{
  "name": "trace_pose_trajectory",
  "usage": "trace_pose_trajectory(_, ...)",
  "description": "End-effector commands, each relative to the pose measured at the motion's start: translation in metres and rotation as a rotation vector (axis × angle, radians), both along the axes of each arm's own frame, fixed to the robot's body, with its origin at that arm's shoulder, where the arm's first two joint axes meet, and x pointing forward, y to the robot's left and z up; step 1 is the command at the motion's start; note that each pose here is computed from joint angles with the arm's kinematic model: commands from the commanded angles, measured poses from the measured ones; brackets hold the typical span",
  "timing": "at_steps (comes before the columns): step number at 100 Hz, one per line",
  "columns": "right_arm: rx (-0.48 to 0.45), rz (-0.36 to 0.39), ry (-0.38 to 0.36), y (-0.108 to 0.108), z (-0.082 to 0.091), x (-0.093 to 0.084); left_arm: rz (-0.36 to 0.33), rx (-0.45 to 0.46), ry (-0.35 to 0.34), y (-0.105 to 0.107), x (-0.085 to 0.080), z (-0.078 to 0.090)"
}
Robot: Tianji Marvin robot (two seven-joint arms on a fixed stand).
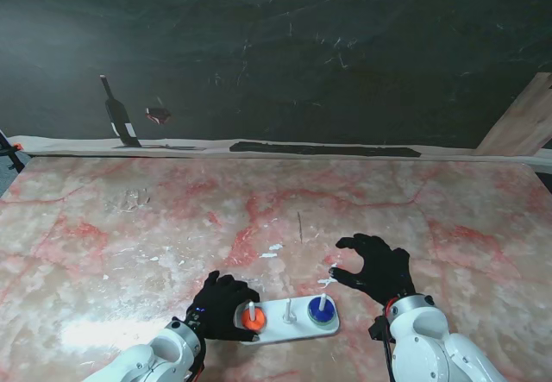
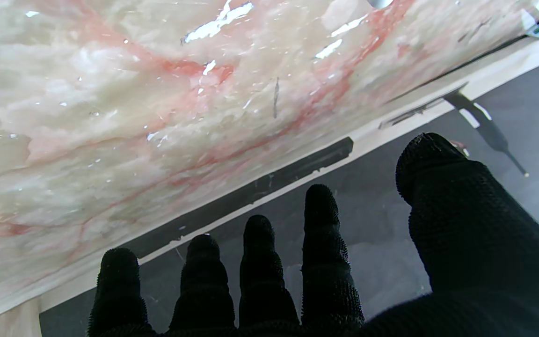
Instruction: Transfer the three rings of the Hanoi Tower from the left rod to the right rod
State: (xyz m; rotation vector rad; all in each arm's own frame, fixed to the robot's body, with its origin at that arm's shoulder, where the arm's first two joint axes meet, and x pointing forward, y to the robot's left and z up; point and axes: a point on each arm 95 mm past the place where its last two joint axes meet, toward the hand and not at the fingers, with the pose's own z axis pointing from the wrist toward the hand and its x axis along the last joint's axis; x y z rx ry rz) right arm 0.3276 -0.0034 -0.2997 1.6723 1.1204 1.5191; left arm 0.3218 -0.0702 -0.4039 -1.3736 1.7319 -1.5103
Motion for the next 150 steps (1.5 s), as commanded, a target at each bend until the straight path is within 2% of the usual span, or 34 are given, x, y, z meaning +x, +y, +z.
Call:
trace_pose_trajectory(1,0.010,0.000,0.007,0.0018,-0.0024,-0.0022,0.003,0.003,0.003,-0.0008,-0.0006,-0.0020)
trace_pose_trajectory(116,0.042,-0.008,0.006,-0.0003,-0.0037,-0.0025,0.000,0.007,-0.065,-0.0012,-0.0010,0.0028)
trace_pose_trajectory(150,0.047,-0.001,0.014,-0.0006,-0.0040,-0.0021,-0.003,0.016,-0.068,-0.0017,-0.0015,0.0039)
